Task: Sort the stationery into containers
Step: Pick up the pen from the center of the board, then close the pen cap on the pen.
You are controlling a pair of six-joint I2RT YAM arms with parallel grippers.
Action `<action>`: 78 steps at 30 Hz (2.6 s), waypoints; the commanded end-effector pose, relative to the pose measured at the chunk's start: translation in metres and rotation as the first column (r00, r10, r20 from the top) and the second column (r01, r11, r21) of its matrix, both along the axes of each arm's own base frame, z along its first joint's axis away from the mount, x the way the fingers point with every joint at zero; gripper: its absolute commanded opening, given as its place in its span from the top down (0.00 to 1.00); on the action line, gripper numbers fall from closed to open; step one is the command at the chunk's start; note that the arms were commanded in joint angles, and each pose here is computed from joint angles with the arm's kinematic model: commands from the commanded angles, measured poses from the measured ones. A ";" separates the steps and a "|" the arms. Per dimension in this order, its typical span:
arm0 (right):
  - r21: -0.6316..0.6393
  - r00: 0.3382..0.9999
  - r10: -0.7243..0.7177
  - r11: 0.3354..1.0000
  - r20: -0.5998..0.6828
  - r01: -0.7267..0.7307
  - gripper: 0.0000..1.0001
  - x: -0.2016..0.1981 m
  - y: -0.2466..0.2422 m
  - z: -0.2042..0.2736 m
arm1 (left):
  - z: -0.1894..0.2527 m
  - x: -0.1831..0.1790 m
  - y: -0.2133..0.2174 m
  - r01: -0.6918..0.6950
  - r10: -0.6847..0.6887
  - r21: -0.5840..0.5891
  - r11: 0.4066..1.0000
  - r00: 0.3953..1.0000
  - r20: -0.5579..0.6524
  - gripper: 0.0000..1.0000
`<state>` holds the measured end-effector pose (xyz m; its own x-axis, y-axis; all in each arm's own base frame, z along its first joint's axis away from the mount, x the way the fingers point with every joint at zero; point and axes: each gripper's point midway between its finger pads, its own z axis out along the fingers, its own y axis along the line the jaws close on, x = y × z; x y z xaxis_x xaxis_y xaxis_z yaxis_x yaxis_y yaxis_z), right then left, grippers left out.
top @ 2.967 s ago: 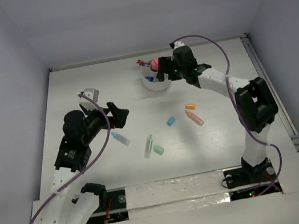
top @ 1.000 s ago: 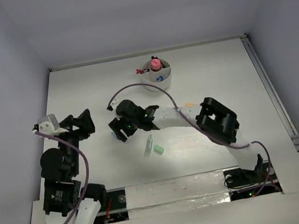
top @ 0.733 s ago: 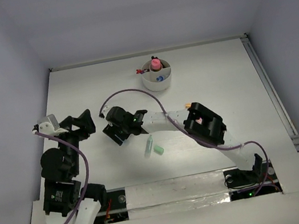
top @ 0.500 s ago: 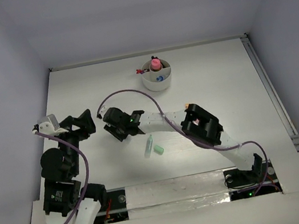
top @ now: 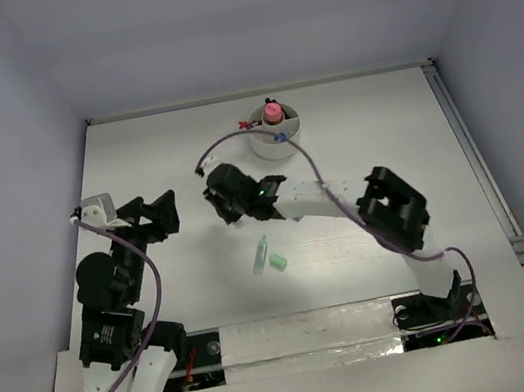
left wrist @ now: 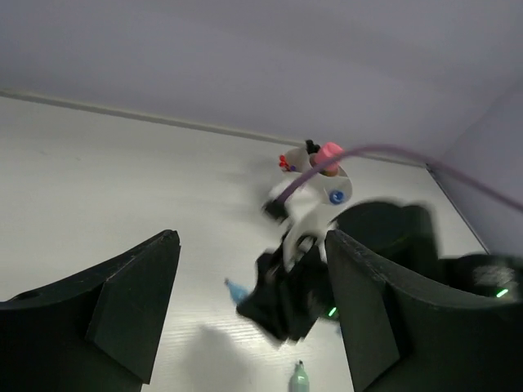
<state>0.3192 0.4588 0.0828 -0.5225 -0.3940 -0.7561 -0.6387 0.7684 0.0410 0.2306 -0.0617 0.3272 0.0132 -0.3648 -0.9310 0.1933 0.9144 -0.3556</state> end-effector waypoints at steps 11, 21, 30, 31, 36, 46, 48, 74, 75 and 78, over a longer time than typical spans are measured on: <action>0.694 0.964 -0.208 0.719 0.168 0.034 1.00 0.024 -0.021 0.239 | -0.038 0.023 -0.080 0.410 -0.405 0.002 0.912 0.902 -0.147 0.41; 0.789 0.983 -0.139 0.614 0.119 -0.009 1.00 0.008 -0.010 0.253 | -0.049 0.030 -0.085 0.432 -0.424 0.003 0.902 0.888 -0.178 0.44; 0.785 0.986 -0.092 0.617 0.136 -0.050 1.00 -0.010 0.008 0.253 | -0.058 0.037 -0.085 0.426 -0.415 0.003 0.905 0.884 -0.216 0.49; 0.785 0.988 -0.079 0.617 0.136 -0.059 1.00 -0.015 0.012 0.253 | -0.056 0.036 -0.085 0.424 -0.414 0.006 0.906 0.886 -0.209 0.50; 0.779 0.988 -0.064 0.623 0.141 -0.071 1.00 -0.023 0.018 0.252 | -0.057 0.037 -0.084 0.421 -0.411 0.006 0.907 0.888 -0.208 0.52; 0.781 0.989 -0.030 0.617 0.146 -0.096 1.00 -0.038 0.026 0.256 | -0.058 0.039 -0.081 0.404 -0.392 0.015 0.914 0.895 -0.215 0.70; 0.783 0.990 -0.018 0.615 0.138 -0.098 1.00 -0.044 0.028 0.255 | -0.056 0.039 -0.079 0.389 -0.377 0.020 0.921 0.902 -0.210 0.75; 0.336 0.898 -0.409 0.833 -0.161 0.439 0.88 -0.063 -0.182 0.066 | -0.037 0.024 -0.074 0.387 -0.377 0.045 0.921 0.914 -0.149 1.00; 0.305 0.880 -0.432 0.826 -0.198 0.474 0.93 -0.068 -0.191 0.048 | -0.033 0.021 -0.073 0.385 -0.376 0.047 0.922 0.917 -0.134 1.00; 0.265 0.845 -0.475 0.805 -0.246 0.530 0.67 -0.063 -0.200 0.026 | -0.027 0.015 -0.072 0.389 -0.383 0.048 0.920 0.917 -0.109 1.00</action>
<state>0.2537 0.2763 0.1295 -0.6637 0.1504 -0.7327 -0.2425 0.8834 0.4010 0.2520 -0.1329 0.2736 -0.2877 -0.2494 -0.9247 0.4555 0.8136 -0.3612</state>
